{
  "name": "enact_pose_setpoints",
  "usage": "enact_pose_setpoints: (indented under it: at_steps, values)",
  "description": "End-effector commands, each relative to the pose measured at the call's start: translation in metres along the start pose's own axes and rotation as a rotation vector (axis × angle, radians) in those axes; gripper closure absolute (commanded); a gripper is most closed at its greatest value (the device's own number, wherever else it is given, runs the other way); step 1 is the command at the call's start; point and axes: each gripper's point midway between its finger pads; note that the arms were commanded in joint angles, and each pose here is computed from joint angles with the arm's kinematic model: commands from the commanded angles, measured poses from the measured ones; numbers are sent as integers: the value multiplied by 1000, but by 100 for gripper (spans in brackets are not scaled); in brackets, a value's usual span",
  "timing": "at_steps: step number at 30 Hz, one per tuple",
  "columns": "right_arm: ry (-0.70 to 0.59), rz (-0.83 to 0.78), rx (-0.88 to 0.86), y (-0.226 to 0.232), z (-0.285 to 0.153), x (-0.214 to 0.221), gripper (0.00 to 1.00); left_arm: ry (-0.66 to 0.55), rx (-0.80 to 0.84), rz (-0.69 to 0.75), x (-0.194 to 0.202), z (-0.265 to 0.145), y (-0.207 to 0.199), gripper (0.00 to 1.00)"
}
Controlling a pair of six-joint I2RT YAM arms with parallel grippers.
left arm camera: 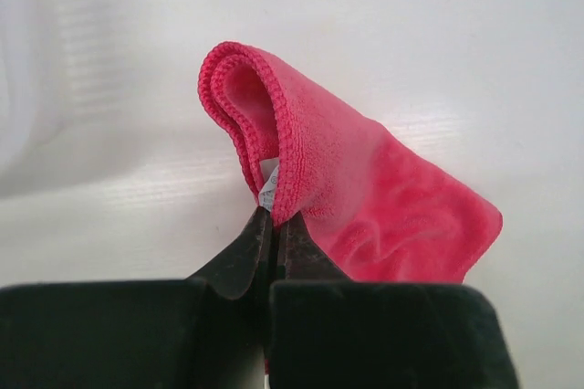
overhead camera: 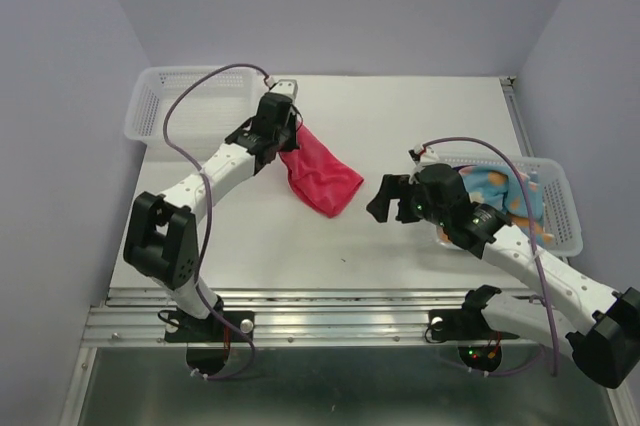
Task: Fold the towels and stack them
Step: Neatly place the folded towel into the bin
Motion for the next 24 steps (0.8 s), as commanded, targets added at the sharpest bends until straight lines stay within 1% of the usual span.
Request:
enact_pose_setpoints:
  at_steps: [1,3,4,5,6,7,10,11,12,13,14,15,17,18,20,22,23,24]
  values:
    - [-85,-47,-3,8,-12,-25,0,-25,-132,206,-43,4,23,100]
    - [-92,-55,20,3,-12,-25,0,-16,-175,254,-51,12,30,100]
    - [-96,-59,35,0,-11,-25,0,-42,-181,324,-69,10,31,100]
    - [-97,-63,43,-2,-11,-25,0,-26,-205,351,-69,17,35,100]
    - [-98,-65,50,-4,-11,-25,0,-46,-220,397,-87,14,36,100]
    - [-101,-72,56,-6,-10,-24,0,-25,-267,421,-86,18,44,100]
    - [-106,-78,64,-9,-9,-24,0,-56,-351,453,-112,14,61,100]
    - [-106,-80,65,-9,-8,-24,0,-25,-373,475,-111,18,69,100]
    - [-104,-84,67,-10,-8,-24,0,-60,-383,464,-131,13,71,100]
    - [-103,-84,66,-9,-7,-24,0,-65,-389,459,-138,11,75,100]
    - [-100,-84,75,-12,-5,-23,0,-30,-384,466,-136,17,83,100]
    - [-101,-86,79,-12,-4,-23,0,-74,-387,447,-157,10,84,100]
    - [-100,-86,91,-14,-3,-22,0,-71,-387,446,-166,12,91,100]
    - [-98,-85,96,-16,-3,-22,0,-90,-388,445,-179,4,92,100]
    - [-96,-84,101,-17,-2,-21,0,-88,-375,453,-185,4,94,100]
    - [-97,-82,100,-17,-2,-21,0,-116,-379,456,-199,-4,96,100]
    - [-97,-82,99,-17,-1,-21,0,-112,-387,451,-200,-5,101,100]
    - [-95,-82,100,-17,-1,-20,0,-135,-394,446,-211,-12,103,100]
Point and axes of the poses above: each gripper's point midway between its finger pads, its own z axis out along the fingers, its own y axis along the line the jaws close on, x = y × z, and after that the axes turned 6 degrees about z, right-handed
